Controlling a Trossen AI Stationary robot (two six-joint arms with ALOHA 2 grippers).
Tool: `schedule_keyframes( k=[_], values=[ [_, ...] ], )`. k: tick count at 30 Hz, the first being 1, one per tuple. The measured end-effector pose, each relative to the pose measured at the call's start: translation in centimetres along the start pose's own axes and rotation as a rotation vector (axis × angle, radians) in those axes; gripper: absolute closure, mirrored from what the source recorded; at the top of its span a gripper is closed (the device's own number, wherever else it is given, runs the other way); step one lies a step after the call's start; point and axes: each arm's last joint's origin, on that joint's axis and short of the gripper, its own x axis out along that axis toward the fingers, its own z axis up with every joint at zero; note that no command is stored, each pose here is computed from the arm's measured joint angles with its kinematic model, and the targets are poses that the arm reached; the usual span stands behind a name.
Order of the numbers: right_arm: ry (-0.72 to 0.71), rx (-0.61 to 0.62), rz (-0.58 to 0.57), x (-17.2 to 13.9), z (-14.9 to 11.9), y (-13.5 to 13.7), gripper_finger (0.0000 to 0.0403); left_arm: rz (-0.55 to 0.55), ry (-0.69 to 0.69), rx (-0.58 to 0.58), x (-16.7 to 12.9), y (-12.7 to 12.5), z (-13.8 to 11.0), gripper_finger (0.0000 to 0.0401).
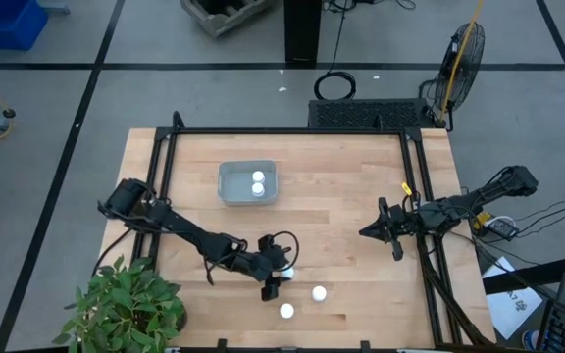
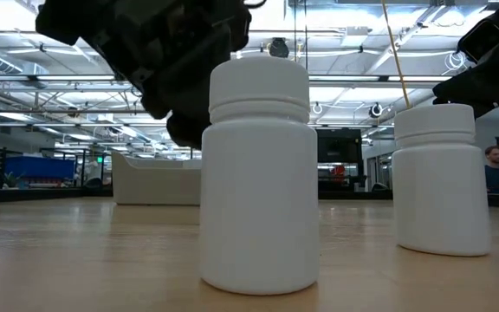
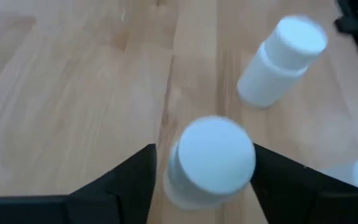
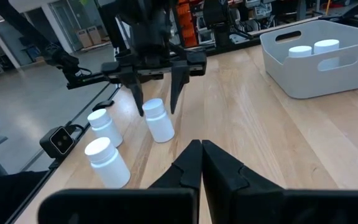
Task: Pick and place pill bottles into a basket
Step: Put the white medicine bottle into the gray basket
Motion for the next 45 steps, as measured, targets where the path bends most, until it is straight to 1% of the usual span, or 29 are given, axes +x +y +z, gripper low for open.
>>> schedule_keyframes(
  k=[8,15,20,24,27,33,35,37,39,41,45],
  values=[
    [0.000,0.000,0.000,0.0,0.0,0.0,0.0399,-0.005,-0.013,-0.013,0.1,0.3,0.3,0.0236],
    [0.000,0.000,0.000,0.0,0.0,0.0,0.0398,-0.003,-0.011,-0.025,0.2,0.8,0.5,0.0238],
    [0.000,0.000,0.000,0.0,0.0,0.0,0.0398,0.003,-0.006,-0.026,0.2,0.9,0.5,0.0222],
    [0.000,0.000,0.000,0.0,0.0,0.0,0.0399,0.015,-0.006,-0.017,0.0,1.4,0.9,0.0236],
    [-0.001,0.000,0.000,0.0,0.0,0.0,0.0399,0.031,-0.001,-0.001,-0.6,1.8,1.3,0.0238],
    [0.000,0.000,0.000,0.0,0.0,0.0,0.0399,0.135,-0.013,0.022,-2.7,2.6,2.5,0.0238],
    [0.000,0.000,0.000,0.0,0.0,0.0,0.0399,0.175,-0.026,0.039,-3.9,2.7,3.0,0.0233],
    [0.000,0.000,0.000,0.0,0.0,0.0,0.0399,0.226,-0.063,0.047,-4.7,2.9,3.7,0.0230],
    [0.000,0.000,0.000,0.0,0.0,0.0,0.0399,0.283,-0.068,0.056,-5.7,3.2,3.9,0.0232],
    [0.000,0.000,0.000,0.0,0.0,0.0,0.0398,0.308,-0.092,0.056,-6.4,3.4,4.4,0.0237],
    [0.000,0.000,0.000,0.0,0.0,0.0,0.0399,0.370,-0.085,0.062,-7.8,4.2,4.9,0.0237]
  ],
)
